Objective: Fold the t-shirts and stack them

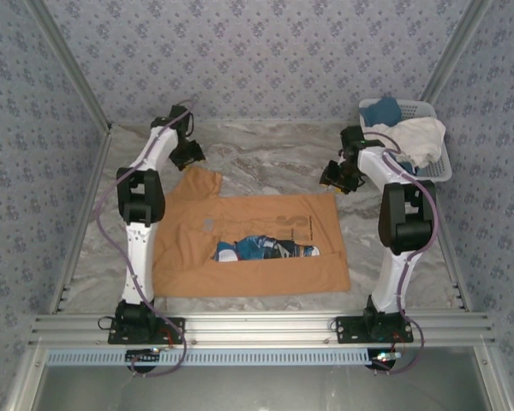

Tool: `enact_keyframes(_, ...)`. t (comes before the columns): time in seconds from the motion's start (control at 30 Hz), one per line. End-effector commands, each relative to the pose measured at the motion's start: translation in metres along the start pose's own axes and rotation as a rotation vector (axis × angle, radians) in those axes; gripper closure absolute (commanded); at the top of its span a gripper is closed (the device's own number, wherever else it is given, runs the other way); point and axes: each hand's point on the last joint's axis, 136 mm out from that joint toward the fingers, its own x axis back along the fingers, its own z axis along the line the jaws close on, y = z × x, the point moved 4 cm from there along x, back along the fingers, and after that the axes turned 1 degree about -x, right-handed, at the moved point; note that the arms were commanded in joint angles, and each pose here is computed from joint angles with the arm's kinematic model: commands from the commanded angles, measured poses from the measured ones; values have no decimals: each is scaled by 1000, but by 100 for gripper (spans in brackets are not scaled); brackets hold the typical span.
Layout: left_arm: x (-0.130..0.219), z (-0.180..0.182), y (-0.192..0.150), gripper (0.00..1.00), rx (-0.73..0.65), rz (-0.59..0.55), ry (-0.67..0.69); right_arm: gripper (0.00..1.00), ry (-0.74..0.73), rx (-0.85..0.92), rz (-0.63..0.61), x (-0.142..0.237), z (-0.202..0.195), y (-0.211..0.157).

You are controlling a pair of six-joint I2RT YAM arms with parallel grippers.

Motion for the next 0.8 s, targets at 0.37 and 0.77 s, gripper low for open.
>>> enact_keyframes(0.37, 16, 4, -12, 100, -36, -32, 72, 56, -61, -28, 5, -16, -19, 6)
enact_keyframes(0.77, 49, -4, -20, 100, -71, -56, 60, 76, -84, 1, 47, -43, -20, 14)
